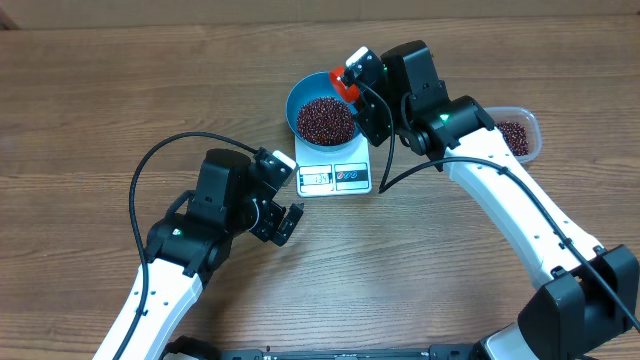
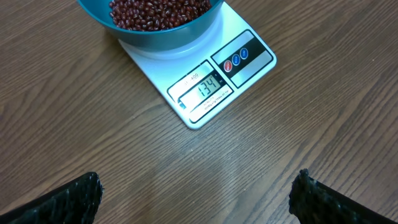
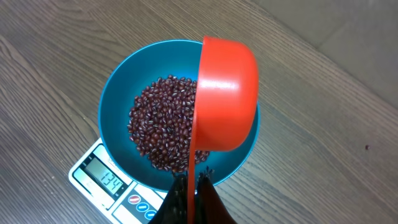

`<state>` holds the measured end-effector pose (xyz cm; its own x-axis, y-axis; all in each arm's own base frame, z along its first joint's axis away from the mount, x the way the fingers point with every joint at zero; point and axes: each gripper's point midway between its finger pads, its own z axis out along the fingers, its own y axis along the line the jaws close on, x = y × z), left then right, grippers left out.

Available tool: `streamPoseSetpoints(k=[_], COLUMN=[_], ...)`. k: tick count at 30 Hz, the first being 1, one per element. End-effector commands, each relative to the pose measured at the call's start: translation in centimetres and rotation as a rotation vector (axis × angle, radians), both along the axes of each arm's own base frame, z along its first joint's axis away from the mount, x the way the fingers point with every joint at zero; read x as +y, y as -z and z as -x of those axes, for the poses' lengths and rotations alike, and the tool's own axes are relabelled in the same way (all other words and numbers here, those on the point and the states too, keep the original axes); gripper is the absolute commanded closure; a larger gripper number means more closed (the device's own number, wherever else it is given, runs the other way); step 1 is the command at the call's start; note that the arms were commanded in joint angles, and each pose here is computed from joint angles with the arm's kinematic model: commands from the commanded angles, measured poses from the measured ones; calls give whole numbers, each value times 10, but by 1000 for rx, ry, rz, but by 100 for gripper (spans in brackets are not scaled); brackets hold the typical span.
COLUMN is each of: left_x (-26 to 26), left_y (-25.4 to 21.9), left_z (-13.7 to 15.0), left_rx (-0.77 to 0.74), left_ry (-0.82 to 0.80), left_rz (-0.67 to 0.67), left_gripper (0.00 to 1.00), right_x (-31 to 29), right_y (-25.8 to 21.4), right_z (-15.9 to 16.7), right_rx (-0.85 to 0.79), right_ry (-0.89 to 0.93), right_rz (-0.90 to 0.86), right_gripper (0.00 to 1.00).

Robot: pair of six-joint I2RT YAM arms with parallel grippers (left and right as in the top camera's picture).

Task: Scoop item into bowl and weigh 150g on scale
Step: 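Tilt the scoop over the teal bowl, trickling beans in, then move the red scoop back to the bean tub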

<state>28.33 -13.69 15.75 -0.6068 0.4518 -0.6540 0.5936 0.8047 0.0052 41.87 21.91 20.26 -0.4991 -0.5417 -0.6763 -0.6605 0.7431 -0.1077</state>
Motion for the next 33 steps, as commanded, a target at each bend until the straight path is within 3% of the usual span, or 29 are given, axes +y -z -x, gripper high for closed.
streamPoseSetpoints(k=[1,9,19,24,33], left_x=[-2,-2,-2,-2,-2], left_y=[5,5,5,5,5], left_z=[2,2,2,2,2], left_rx=[7,7,7,7,7], left_ry=[27,27,27,27,27], left_rz=[-9,-9,-9,-9,-9], left_gripper=[0,0,0,0,0], right_x=[-6,-108,-251,-279,-277], right_y=[-32,-55,0,43,95], right_z=[-6,-12,20,31,29], right_rx=[-48,-4,242,359,486], right_ry=[54,317,669,759,750], right_rz=[-63,-88,-37,-37,-20], right_gripper=[96,96,96,96,96])
